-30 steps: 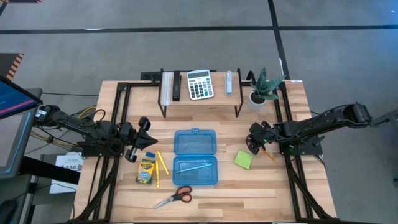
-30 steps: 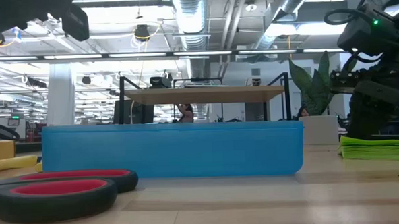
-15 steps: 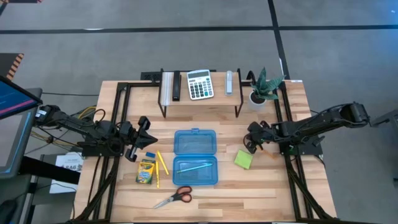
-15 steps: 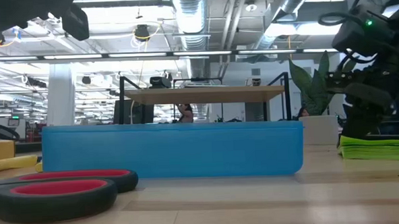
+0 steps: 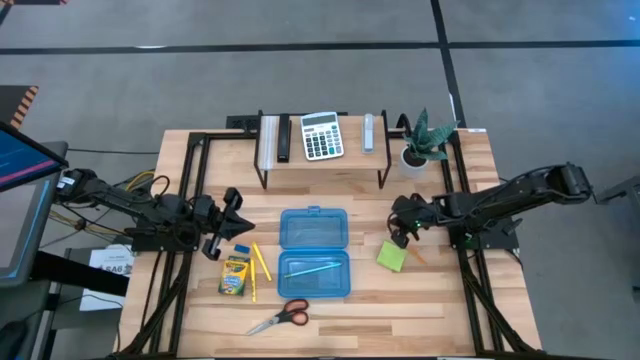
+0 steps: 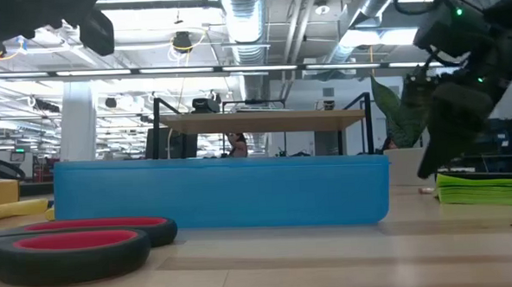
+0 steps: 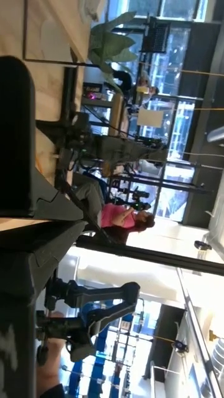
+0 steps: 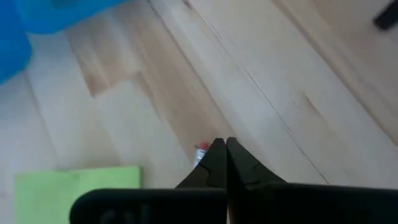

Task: Pack school essentials
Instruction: Put the yellow pencil into the blue supply box, then put the yellow pen into the blue supply box

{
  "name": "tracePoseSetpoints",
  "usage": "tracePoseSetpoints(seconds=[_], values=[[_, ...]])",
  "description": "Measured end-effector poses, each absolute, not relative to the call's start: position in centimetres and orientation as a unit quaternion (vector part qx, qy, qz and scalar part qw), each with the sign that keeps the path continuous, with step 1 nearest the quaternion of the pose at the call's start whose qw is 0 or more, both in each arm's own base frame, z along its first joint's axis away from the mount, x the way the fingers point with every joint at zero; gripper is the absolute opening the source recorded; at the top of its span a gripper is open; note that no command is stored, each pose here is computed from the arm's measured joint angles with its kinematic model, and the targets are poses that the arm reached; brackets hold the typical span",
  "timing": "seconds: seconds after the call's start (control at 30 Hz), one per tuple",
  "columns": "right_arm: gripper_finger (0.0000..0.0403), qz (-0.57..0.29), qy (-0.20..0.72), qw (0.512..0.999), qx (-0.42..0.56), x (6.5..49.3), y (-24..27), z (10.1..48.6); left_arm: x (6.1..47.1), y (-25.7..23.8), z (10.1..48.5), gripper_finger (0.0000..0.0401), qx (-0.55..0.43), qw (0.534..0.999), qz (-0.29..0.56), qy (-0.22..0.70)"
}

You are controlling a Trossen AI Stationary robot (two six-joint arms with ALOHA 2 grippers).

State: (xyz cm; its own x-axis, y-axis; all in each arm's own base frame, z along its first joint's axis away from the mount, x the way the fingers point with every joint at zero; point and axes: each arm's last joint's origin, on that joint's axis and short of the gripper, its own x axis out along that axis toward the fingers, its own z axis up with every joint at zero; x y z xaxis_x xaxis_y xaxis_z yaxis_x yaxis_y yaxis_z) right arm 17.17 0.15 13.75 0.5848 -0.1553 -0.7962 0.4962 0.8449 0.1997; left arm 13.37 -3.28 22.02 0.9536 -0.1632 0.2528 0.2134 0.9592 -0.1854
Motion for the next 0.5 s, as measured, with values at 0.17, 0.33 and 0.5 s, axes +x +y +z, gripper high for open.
tracePoseSetpoints(seconds=[0.17,0.33,0.5], values=[[0.0001,-0.174,0.395,0.879,0.202,18.2,0.2,15.2,13.4,-3.3,22.0,0.0,-0.109,0.982,-0.096,-0.116],[0.0003,-0.151,0.38,0.893,0.19,19.0,0.3,16.6,13.4,-3.3,22.0,0.0,-0.107,0.982,-0.097,-0.119],[0.0035,-0.125,0.366,0.902,0.195,19.4,0.4,17.1,13.3,-3.3,22.3,0.0,-0.104,0.98,-0.107,-0.133]])
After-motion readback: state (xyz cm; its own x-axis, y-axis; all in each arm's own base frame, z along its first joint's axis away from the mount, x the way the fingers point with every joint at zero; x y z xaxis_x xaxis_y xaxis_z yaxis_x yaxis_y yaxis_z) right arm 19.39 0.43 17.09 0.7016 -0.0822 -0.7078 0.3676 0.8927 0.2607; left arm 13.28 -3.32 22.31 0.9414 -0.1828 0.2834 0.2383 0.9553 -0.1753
